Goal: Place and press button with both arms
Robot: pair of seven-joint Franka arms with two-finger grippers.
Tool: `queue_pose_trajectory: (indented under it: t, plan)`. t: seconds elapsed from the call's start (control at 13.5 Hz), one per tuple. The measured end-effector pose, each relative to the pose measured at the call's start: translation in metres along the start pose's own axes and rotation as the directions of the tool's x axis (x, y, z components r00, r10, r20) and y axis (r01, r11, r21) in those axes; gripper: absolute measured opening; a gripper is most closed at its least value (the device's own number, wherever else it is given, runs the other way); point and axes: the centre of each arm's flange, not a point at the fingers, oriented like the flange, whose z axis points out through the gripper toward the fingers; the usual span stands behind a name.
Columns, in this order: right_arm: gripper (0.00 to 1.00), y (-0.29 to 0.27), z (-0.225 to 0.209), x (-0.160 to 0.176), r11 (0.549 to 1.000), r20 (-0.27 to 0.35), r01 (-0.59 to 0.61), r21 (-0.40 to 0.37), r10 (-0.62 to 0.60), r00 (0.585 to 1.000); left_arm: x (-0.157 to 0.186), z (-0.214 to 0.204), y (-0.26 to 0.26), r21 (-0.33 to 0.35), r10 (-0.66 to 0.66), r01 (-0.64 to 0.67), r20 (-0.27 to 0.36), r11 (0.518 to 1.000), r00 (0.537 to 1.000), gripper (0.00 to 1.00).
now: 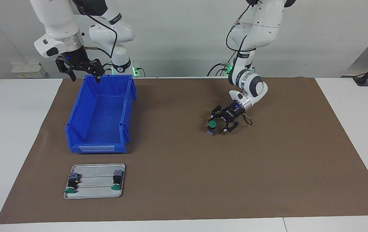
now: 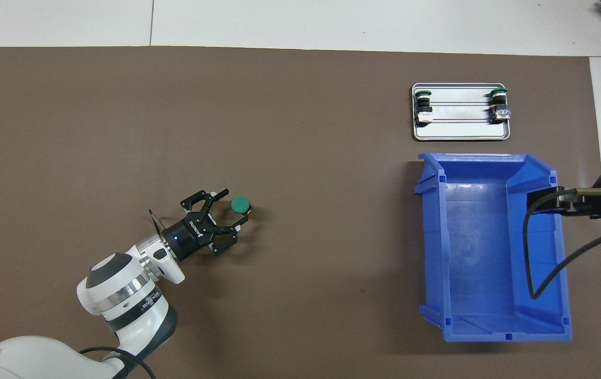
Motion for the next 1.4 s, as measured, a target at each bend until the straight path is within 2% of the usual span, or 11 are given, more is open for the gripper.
queue_pose_trajectory:
  t: [0.22,0.44,0.81,1.18,1.4]
  plan:
    - [1.00,0.000,0.000,0.000,1.000,0.000,0.000,0.000,0.000,1.000,-0.008,-0.004,0.006,-0.030,0.007,-0.006,0.026,1.000,1.000,0.82]
    - [1.00,0.000,0.000,0.000,1.000,0.000,0.000,0.000,0.000,1.000,-0.013,-0.013,0.003,-0.092,0.045,-0.039,0.066,0.995,0.997,0.82]
    - [1.00,0.000,0.000,0.000,1.000,0.000,0.000,0.000,0.000,1.000,-0.024,-0.060,-0.040,-0.145,0.096,-0.076,0.137,0.987,0.986,0.83]
    - [1.00,0.000,0.000,0.000,1.000,0.000,0.000,0.000,0.000,1.000,-0.022,-0.100,-0.075,-0.188,0.048,-0.011,0.193,0.982,0.980,0.83]
    - [1.00,0.000,0.000,0.000,1.000,0.000,0.000,0.000,0.000,1.000,-0.014,-0.110,-0.090,-0.195,-0.011,0.058,0.234,0.979,0.972,0.83]
